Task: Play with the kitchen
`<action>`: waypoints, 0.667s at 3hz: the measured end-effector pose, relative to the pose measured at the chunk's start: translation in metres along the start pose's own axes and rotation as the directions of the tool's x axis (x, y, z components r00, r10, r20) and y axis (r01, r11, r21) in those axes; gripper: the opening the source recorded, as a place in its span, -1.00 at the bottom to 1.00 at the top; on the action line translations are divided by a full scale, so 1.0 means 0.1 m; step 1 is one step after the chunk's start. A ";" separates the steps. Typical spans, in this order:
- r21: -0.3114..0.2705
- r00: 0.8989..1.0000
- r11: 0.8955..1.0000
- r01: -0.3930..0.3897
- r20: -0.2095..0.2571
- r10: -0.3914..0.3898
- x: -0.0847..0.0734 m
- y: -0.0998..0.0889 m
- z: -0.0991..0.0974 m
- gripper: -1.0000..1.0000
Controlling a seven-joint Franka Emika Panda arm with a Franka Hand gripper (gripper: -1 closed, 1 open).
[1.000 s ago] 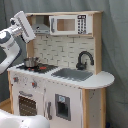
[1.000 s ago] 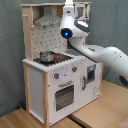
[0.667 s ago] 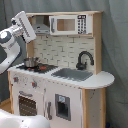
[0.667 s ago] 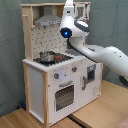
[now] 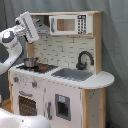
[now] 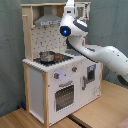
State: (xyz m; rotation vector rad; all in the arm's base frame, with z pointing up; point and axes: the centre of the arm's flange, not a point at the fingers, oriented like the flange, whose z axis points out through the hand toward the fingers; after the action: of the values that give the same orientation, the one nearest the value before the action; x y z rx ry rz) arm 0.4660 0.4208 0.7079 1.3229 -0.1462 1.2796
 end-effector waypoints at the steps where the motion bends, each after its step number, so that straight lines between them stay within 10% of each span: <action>1: 0.018 0.999 1.000 -0.018 0.052 0.017 -0.02 -0.15 0.16 -1.00; 2: 0.023 0.988 1.000 -0.017 0.155 0.013 -0.11 -0.24 0.57 -1.00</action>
State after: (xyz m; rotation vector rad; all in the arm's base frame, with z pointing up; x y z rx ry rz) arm 0.5108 0.3772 0.7044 1.4439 -0.2504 1.1939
